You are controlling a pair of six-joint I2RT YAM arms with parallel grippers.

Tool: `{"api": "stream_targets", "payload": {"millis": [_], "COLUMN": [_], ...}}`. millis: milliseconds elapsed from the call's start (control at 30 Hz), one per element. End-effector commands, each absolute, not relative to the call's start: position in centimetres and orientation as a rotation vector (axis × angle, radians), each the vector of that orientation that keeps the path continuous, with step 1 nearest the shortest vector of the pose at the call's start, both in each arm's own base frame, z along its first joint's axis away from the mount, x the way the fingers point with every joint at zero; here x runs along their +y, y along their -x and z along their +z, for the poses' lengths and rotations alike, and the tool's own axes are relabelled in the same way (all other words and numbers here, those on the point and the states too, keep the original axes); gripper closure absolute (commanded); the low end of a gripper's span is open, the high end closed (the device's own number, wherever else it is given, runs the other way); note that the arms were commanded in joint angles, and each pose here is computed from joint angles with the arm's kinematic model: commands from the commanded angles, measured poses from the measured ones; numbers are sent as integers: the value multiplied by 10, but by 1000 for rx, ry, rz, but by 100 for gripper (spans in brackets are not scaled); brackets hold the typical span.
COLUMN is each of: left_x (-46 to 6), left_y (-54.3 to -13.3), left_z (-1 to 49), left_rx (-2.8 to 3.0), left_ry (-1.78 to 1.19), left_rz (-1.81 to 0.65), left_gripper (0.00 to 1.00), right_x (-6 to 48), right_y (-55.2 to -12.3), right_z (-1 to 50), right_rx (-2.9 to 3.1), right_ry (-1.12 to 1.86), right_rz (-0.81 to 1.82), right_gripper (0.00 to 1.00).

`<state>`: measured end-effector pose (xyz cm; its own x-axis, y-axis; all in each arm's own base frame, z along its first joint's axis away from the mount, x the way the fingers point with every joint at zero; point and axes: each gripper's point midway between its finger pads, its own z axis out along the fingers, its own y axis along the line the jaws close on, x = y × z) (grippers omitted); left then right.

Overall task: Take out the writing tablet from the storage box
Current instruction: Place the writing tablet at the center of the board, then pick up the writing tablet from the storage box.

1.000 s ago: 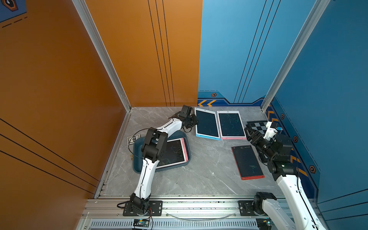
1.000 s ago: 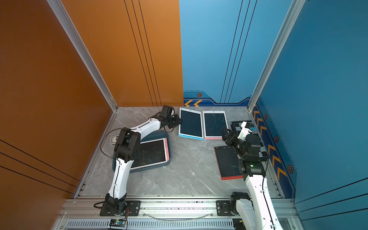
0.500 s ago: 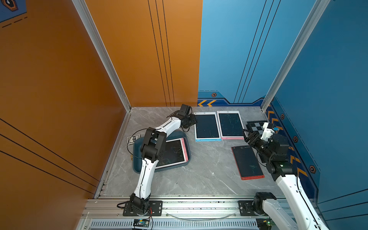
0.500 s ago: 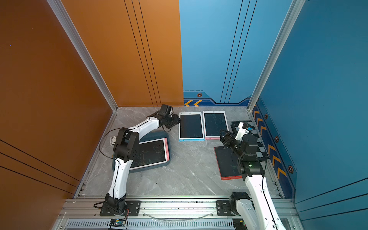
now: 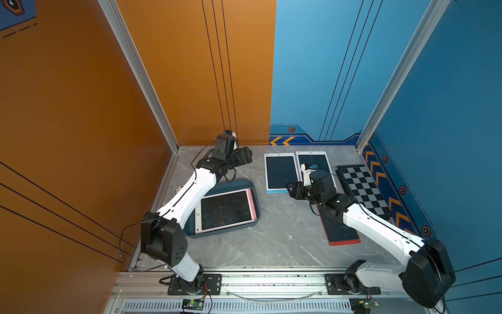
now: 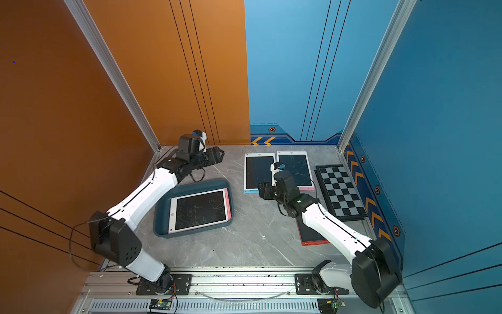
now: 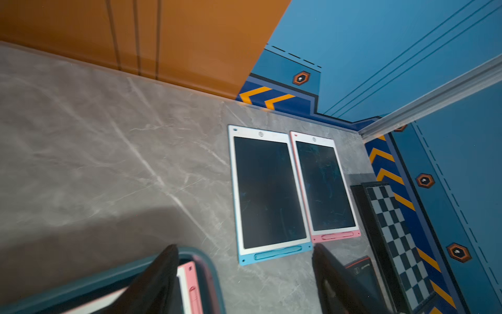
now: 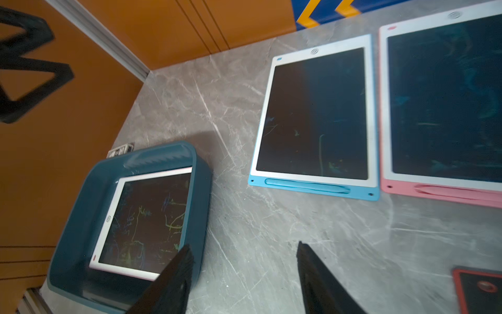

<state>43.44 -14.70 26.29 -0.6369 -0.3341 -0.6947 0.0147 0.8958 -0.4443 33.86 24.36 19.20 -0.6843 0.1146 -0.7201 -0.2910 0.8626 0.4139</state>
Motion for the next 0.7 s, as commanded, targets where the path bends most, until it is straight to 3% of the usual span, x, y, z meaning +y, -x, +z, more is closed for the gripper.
{"api": "stream_targets", "payload": {"millis": [0,300,667], "left_x": [-88,9,25], "left_y": [-393,-293,-276], "left_z": [197,134,78], "left_rx": [2386,2501,2614], "left_ry": [393,746,928], "left_rz": [-348,-75,-29], "left_gripper": [19,8,1], "right_x": [285,390,393], "right_y": [-347,-318,-309], "right_z": [206,160,126], "right_rx": [2180,2285,2343], "right_ry": [240,517,606], "right_rz": [665,742,453], "right_gripper": [38,41,47]}}
